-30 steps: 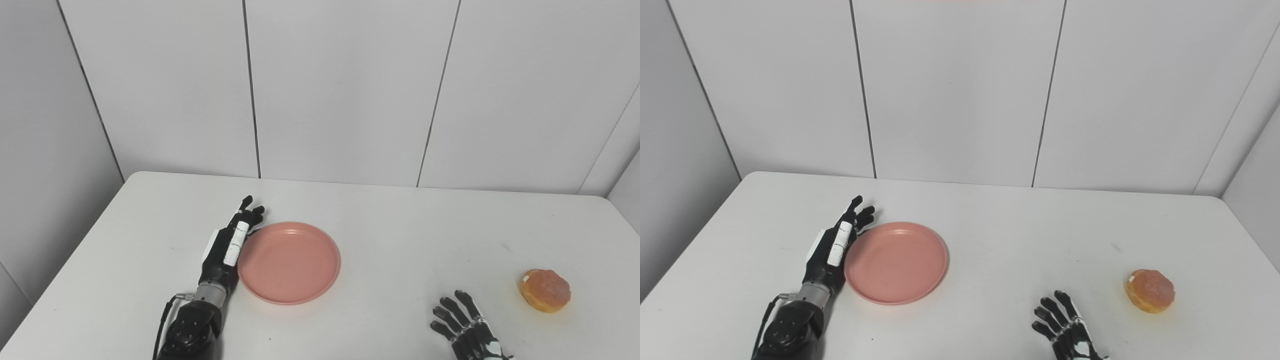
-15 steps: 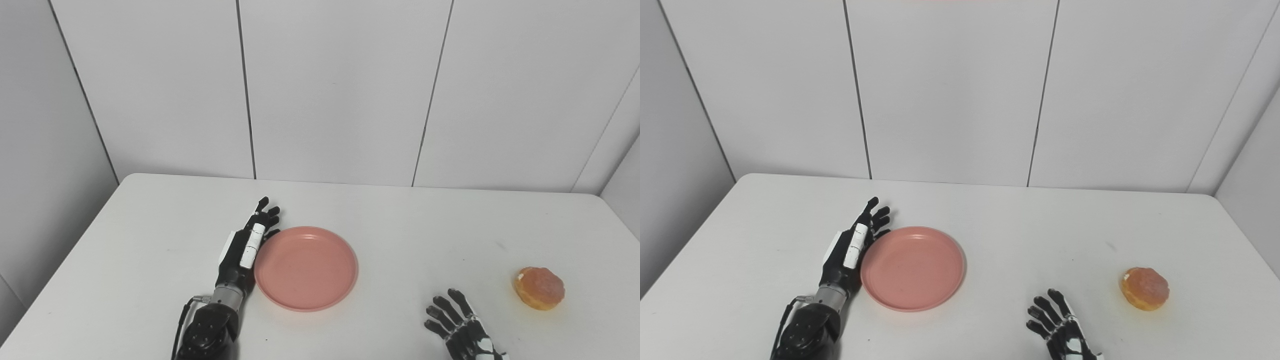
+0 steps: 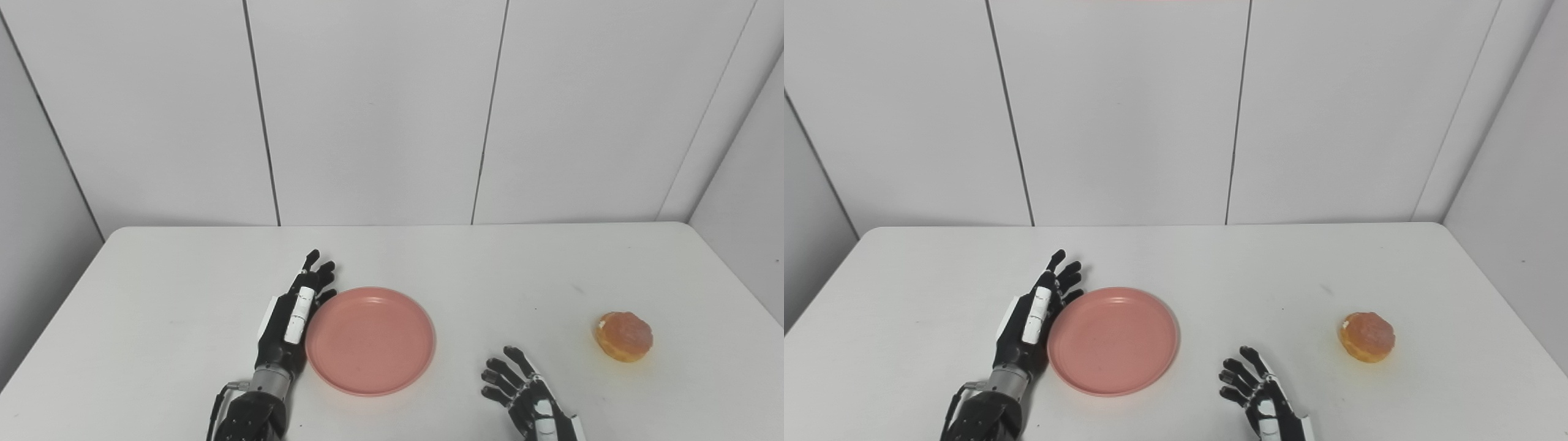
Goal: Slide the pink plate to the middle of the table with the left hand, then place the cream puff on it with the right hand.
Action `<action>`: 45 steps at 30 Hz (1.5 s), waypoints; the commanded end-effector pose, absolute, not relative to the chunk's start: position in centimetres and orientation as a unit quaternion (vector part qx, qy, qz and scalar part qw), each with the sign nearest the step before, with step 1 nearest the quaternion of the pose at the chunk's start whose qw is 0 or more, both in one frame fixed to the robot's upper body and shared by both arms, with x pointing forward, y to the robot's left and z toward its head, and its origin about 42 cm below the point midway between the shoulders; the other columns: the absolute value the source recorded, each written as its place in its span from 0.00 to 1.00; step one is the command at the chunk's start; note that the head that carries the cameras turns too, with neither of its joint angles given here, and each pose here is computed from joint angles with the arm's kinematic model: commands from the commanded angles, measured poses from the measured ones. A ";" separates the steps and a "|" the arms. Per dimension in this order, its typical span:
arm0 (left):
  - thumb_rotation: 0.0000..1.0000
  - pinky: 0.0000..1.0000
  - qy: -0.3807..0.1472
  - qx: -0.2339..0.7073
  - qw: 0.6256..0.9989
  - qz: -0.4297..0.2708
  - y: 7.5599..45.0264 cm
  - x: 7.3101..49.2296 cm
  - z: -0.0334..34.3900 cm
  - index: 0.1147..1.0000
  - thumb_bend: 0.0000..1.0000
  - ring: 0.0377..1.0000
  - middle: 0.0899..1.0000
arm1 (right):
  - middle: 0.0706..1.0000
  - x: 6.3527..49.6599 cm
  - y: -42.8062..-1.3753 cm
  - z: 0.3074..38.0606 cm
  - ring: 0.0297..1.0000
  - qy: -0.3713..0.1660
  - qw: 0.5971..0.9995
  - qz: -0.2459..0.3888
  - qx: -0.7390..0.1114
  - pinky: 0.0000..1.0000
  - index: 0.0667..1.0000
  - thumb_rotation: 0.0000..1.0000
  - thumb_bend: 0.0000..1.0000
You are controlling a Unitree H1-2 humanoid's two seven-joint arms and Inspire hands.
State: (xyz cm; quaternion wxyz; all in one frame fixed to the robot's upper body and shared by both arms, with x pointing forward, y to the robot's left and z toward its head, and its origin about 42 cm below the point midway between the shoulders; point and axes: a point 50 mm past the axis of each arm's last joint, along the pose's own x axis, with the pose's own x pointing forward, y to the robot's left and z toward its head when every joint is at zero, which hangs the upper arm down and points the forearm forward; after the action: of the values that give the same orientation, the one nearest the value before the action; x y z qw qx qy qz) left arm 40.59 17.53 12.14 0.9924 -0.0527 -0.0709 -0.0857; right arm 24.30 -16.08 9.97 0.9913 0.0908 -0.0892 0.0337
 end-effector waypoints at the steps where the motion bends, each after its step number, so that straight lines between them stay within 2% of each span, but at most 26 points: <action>1: 0.90 0.87 -0.014 -0.068 0.994 -0.082 17.4 37.9 8.0 0.93 0.83 0.92 0.88 | 0.76 24.2 -13.6 8.0 0.76 -0.013 0.993 0.051 0.107 0.74 0.83 0.95 0.82; 10: 0.90 0.88 -0.005 -0.059 0.993 -0.098 17.3 37.7 7.2 0.94 0.87 0.92 0.89 | 0.76 24.7 -12.6 7.8 0.75 -0.016 0.993 0.056 0.105 0.72 0.83 0.96 0.74; 21: 0.90 0.88 0.003 -0.071 0.992 -0.104 16.9 37.8 6.8 0.94 0.86 0.92 0.89 | 0.76 24.8 -12.2 7.9 0.75 -0.015 0.993 0.059 0.102 0.71 0.83 0.93 0.72; 26: 0.90 0.90 0.008 -0.072 0.992 -0.107 17.1 38.1 6.6 0.94 0.86 0.93 0.89 | 0.77 25.1 -12.2 7.8 0.75 -0.016 0.994 0.057 0.092 0.70 0.83 0.83 0.68; 28: 0.90 0.91 0.009 -0.068 0.992 -0.107 17.4 38.2 6.5 0.95 0.87 0.93 0.89 | 0.77 25.0 -12.3 7.8 0.74 -0.035 0.996 0.050 0.057 0.70 0.82 0.82 0.67; 31: 0.90 0.93 0.012 -0.070 0.992 -0.104 17.8 38.4 6.4 0.96 0.87 0.94 0.90 | 0.78 24.8 -12.7 8.5 0.74 -0.066 0.997 0.037 0.011 0.70 0.82 0.80 0.71; 35: 0.92 0.92 0.015 -0.075 0.992 -0.100 18.1 38.5 6.3 0.96 0.87 0.94 0.91 | 0.79 24.6 -13.4 10.4 0.75 -0.107 0.994 0.019 -0.012 0.68 0.81 0.71 0.72; 36: 0.92 0.92 0.015 -0.076 0.992 -0.100 18.1 38.5 6.4 0.96 0.87 0.94 0.91 | 0.79 24.5 -13.6 10.7 0.74 -0.112 0.994 0.015 -0.014 0.67 0.80 0.66 0.74; 42: 0.91 0.92 0.014 -0.089 0.991 -0.102 18.1 38.8 6.7 0.96 0.84 0.94 0.90 | 0.79 24.6 -15.7 13.5 0.74 -0.165 0.985 -0.013 -0.049 0.66 0.84 0.56 0.83; 44: 0.91 0.91 0.013 -0.091 0.990 -0.103 18.1 38.9 6.7 0.95 0.83 0.94 0.90 | 0.80 24.7 -16.5 14.3 0.75 -0.185 0.980 -0.022 -0.076 0.66 0.84 0.45 0.89; 45: 0.91 0.91 0.013 -0.091 0.990 -0.103 18.1 39.0 6.8 0.95 0.84 0.93 0.90 | 0.81 24.7 -16.8 14.7 0.75 -0.192 0.977 -0.026 -0.090 0.65 0.84 0.42 0.91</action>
State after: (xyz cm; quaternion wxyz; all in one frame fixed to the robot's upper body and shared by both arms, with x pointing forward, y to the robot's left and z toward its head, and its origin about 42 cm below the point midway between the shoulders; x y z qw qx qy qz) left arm 41.93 16.71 12.23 0.9876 -0.0823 -0.0629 -0.1180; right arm 24.31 -16.46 12.86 0.9858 -0.0753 -0.1493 -0.0155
